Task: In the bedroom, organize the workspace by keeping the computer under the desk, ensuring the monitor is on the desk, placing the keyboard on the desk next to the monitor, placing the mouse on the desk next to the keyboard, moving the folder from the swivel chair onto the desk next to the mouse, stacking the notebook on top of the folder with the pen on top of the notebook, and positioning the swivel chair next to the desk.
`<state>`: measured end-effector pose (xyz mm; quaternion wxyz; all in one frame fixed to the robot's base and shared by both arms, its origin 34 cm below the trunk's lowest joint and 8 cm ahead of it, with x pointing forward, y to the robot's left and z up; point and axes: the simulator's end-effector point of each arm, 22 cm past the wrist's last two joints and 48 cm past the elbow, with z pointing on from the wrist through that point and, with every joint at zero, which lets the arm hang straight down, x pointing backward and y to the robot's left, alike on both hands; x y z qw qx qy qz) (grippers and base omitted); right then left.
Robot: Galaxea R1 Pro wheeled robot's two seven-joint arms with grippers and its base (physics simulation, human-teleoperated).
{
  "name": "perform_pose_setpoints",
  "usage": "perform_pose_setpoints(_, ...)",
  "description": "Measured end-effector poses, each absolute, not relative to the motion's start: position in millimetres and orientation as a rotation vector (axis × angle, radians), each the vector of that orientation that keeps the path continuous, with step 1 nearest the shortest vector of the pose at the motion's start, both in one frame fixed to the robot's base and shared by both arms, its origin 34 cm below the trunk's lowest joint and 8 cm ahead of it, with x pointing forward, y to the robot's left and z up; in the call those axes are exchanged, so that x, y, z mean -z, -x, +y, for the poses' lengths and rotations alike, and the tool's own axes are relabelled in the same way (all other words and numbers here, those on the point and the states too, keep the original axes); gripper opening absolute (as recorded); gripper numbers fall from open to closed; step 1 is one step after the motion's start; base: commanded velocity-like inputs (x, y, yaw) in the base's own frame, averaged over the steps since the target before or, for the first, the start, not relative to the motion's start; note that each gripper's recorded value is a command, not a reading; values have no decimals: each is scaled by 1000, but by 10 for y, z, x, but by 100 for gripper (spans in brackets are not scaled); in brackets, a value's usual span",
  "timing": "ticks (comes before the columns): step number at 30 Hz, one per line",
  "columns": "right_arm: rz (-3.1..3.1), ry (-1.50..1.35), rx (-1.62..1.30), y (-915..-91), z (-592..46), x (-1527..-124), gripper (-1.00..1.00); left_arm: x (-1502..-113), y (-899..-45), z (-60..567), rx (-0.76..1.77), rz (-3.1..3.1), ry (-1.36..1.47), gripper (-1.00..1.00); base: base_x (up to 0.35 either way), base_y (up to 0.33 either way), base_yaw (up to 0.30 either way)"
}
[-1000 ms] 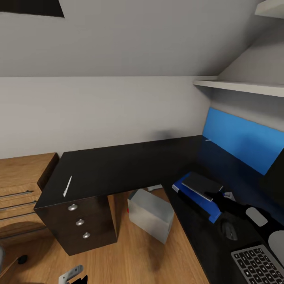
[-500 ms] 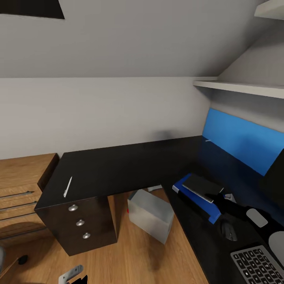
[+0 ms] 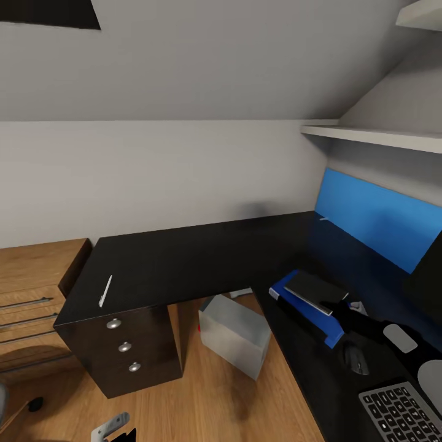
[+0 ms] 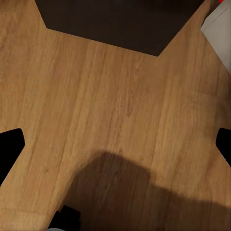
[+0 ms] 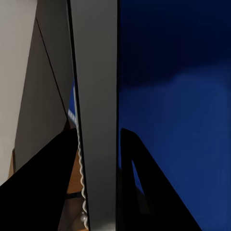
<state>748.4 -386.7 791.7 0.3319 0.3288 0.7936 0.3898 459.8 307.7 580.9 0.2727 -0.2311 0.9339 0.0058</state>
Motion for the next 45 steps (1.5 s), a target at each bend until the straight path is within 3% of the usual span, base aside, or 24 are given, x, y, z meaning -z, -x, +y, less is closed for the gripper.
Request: perform_pose_setpoints(45, 2119, -833, -972, -7431, -3872, -8107, -100, -6090, -4586, 3075, -15, 2514, 623, 100, 0, 0, 0)
